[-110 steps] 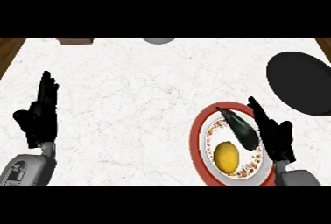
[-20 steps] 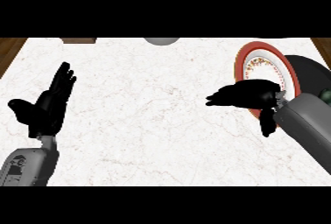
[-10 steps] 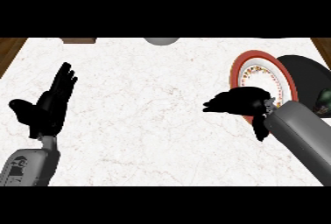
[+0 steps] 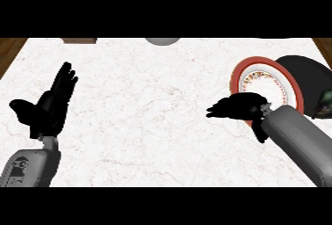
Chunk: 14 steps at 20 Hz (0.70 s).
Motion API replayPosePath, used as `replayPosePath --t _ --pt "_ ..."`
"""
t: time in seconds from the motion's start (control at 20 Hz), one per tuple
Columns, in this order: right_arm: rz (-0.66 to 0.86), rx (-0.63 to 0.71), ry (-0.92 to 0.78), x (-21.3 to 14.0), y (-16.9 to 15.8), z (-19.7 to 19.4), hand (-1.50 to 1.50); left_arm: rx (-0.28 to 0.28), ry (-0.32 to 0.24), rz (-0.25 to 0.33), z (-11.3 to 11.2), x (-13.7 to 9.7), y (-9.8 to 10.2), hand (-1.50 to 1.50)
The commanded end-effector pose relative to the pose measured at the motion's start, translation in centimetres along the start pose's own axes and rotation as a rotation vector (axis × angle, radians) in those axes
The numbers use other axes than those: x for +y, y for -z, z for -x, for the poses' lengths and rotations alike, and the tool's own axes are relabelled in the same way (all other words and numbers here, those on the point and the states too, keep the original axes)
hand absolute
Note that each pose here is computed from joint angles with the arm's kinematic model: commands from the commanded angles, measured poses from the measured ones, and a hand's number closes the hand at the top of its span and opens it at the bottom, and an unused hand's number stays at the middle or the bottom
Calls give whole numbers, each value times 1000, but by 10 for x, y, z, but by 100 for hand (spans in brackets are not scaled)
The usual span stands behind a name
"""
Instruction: Pick the eggplant from the plate and place it in the pan
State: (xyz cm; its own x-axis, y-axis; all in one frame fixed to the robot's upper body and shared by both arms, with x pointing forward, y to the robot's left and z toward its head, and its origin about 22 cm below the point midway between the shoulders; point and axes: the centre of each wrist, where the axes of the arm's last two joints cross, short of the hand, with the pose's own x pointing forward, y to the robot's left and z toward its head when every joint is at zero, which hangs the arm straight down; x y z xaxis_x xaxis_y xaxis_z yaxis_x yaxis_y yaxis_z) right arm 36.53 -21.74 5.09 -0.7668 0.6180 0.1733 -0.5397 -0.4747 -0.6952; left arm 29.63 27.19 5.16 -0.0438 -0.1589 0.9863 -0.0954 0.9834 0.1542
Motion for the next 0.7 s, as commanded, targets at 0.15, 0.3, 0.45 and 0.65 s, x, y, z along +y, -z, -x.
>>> replayPosePath --t 0.15,0.3,0.45,0.65 --pt "-64 -172 -17 15 0 1 150 -6 9 4 -14 13 0 0" --pt "-38 -169 -41 14 -1 5 150 -4 3 -9 5 23 5 0" --pt "-52 -183 -61 15 0 2 150 5 13 23 -9 10 -3 0" --pt "-6 -168 -43 19 14 7 150 -9 6 -7 1 5 0 0"
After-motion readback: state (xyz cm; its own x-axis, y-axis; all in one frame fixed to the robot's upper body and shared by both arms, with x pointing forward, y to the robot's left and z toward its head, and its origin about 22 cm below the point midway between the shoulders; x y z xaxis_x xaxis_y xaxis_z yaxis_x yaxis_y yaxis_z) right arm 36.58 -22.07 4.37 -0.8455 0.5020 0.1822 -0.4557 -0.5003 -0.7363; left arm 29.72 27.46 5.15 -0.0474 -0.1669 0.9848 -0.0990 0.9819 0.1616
